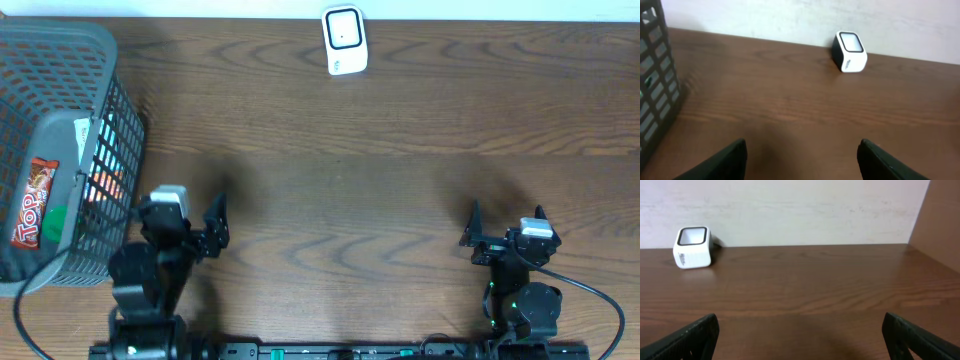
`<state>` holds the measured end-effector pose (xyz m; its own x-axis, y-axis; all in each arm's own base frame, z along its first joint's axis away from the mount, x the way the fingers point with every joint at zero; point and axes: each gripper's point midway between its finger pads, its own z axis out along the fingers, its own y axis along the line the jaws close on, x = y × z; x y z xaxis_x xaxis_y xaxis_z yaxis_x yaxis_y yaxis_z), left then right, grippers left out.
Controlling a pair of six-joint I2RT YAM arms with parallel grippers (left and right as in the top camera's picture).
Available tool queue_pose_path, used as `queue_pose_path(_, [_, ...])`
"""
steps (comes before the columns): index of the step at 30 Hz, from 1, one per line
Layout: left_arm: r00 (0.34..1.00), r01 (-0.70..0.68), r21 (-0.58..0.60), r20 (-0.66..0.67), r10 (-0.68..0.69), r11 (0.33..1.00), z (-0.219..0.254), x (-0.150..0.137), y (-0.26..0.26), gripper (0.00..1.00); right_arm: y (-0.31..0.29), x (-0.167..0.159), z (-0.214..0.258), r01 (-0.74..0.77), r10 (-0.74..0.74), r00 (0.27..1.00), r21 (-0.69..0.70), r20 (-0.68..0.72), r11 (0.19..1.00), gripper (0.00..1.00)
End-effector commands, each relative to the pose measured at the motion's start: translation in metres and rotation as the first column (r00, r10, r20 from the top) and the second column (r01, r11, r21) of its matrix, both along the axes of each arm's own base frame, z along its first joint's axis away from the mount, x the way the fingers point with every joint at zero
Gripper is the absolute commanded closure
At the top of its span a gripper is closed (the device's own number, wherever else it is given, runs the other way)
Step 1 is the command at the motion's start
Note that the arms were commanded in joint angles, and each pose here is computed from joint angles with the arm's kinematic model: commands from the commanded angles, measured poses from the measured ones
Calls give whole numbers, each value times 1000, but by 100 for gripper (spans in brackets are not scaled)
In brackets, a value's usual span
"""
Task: Scan the item barcode
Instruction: 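Reach the left gripper into the basket toward the green-capped Knorr jar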
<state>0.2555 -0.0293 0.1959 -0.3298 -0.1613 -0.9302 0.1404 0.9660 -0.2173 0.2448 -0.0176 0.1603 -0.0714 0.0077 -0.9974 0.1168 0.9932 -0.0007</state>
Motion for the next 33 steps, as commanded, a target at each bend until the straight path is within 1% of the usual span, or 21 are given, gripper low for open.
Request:
queue_pose_path(1, [1000,25,-34,-15,-26,999,36,8,-5,29,2,0,-1,-9,9,1000,-11,-4,1000,1])
queue_pose_path(6, [985,170,-79,0,-170,982,76,10,-29,29,2,0,-1,-9,9,1000,-11,-4,1000,1])
queue_pose_path(8, [982,187,-88,-9,-188,978,84,9,-32,29,2,0,-1,-9,9,1000,-11,-4,1000,1])
queue_pose_path(11, [980,184,-99,-55,-190,978,93,4,-33,29,2,0,-1,-9,9,1000,-11,-4,1000,1])
queue_pose_path(13, [979,192,-101,-47,-198,976,98,3,-34,29,2,0,-1,-9,9,1000,-11,-4,1000,1])
queue_pose_path(15, [970,212,-124,-91,-224,969,88,-3,-39,29,2,0,-1,-9,9,1000,-11,-4,1000,1])
queue_pose_path(17, [957,199,-149,-182,-224,969,68,-12,-39,29,2,0,-1,-9,9,1000,-11,-4,1000,1])
queue_pose_path(19, [949,197,-162,-217,-229,967,61,-15,-40,29,2,0,-1,-9,9,1000,-11,-4,1000,1])
queue_pose_path(22, [944,196,-194,-229,-238,961,60,-17,-43,29,2,0,-1,-9,9,1000,-11,-4,1000,1])
queue_pose_path(24, [940,221,-210,-216,-266,952,65,-18,-47,29,2,0,-1,-9,9,1000,-11,-4,1000,1])
queue_pose_path(25, [940,223,-216,-212,-269,951,68,-18,-48,23,2,0,-1,-9,9,1000,-11,-4,1000,1])
queue_pose_path(27, [943,225,-213,-199,-268,951,77,-16,-48,20,2,0,-1,-9,9,1000,-11,-4,1000,1])
queue_pose_path(30, [946,227,-208,-185,-266,951,101,-8,-47,16,2,0,-1,-9,9,1000,-11,-4,1000,1])
queue_pose_path(33, [947,207,-202,-203,-247,957,124,5,-43,16,2,0,-1,-9,9,1000,-11,-4,1000,1])
